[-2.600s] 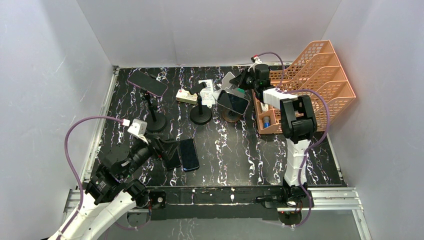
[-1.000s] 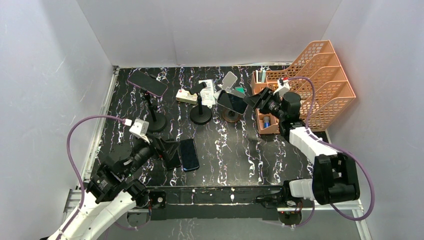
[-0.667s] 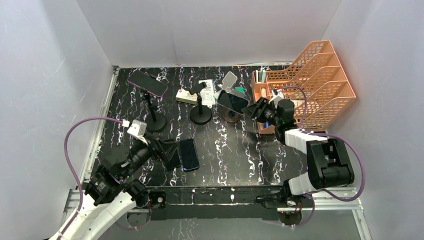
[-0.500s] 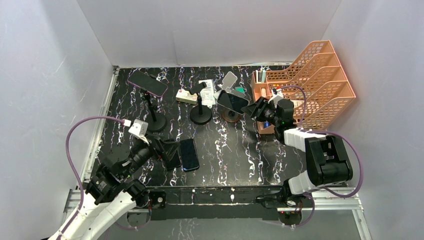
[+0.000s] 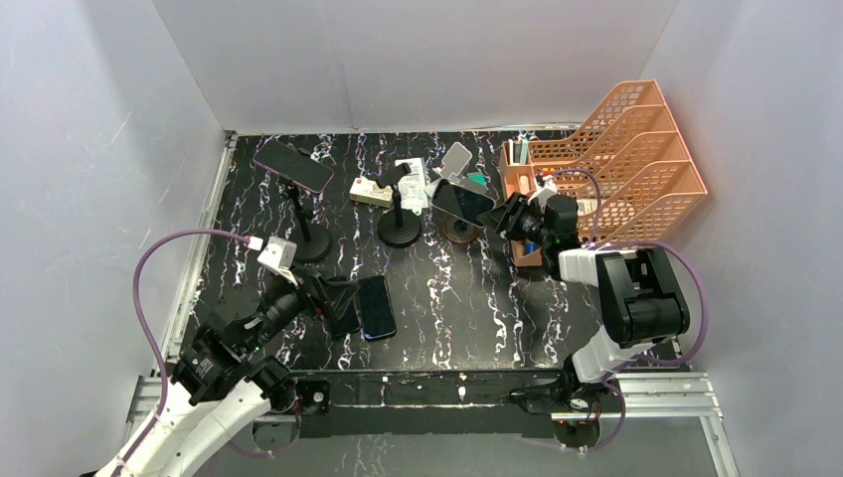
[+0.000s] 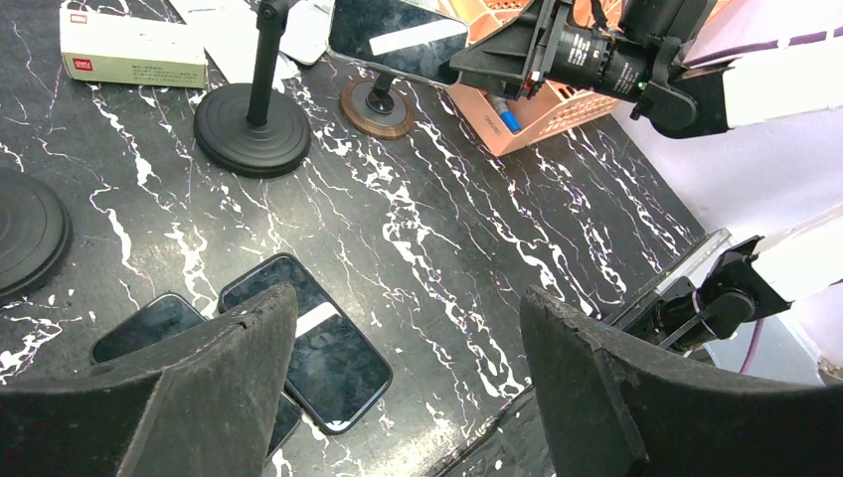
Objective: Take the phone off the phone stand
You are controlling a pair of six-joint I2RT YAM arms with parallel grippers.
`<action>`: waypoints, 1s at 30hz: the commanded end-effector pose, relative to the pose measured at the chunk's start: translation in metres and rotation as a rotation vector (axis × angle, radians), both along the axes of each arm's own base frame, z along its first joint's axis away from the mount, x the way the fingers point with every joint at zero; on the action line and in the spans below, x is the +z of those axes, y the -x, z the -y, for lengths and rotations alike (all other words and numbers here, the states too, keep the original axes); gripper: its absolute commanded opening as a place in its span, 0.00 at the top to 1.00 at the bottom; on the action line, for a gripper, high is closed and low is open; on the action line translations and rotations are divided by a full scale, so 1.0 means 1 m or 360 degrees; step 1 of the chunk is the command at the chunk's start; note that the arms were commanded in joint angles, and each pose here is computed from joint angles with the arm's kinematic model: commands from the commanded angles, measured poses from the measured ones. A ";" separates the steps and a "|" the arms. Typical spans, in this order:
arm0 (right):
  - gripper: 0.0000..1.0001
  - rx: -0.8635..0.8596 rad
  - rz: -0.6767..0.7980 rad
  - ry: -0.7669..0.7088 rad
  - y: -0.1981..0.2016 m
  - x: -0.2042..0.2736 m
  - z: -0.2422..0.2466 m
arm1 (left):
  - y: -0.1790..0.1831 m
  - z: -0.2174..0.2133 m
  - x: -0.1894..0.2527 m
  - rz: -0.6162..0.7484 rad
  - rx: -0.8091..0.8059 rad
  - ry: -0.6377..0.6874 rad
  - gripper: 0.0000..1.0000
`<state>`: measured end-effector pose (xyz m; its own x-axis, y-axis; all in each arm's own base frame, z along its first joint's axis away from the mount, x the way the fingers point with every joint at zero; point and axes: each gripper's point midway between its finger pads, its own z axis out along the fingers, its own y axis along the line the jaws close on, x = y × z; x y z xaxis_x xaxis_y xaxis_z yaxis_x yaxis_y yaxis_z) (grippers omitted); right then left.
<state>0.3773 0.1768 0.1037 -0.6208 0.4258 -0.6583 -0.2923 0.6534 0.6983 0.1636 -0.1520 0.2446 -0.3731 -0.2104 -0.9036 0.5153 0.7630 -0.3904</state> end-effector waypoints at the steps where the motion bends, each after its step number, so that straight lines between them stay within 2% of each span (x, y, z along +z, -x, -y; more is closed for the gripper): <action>1: 0.42 0.0039 0.0182 -0.0026 -0.018 0.026 -0.004 | -0.002 0.001 0.000 0.0011 -0.0007 -0.0020 0.21; 6: 0.46 0.0067 0.0171 -0.0049 -0.021 0.024 -0.008 | -0.002 0.002 0.000 0.0008 -0.0011 -0.0020 0.21; 14: 0.58 0.0085 0.0160 -0.0057 -0.020 0.023 -0.010 | -0.002 0.002 0.000 0.0011 -0.0011 -0.0018 0.21; 23: 0.56 0.0110 0.0128 -0.0052 -0.022 0.018 -0.012 | -0.001 0.001 0.002 0.0024 -0.0015 -0.0008 0.21; 30: 0.73 0.0114 0.0138 -0.0037 -0.017 0.022 -0.011 | -0.001 0.001 0.002 0.0026 -0.0014 -0.0006 0.21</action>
<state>0.3878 0.1868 0.1022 -0.6364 0.4046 -0.6567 -0.3365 0.6205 0.7084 0.1637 -0.1529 0.2435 -0.3780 -0.2059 -0.9026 0.5164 0.7623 -0.3902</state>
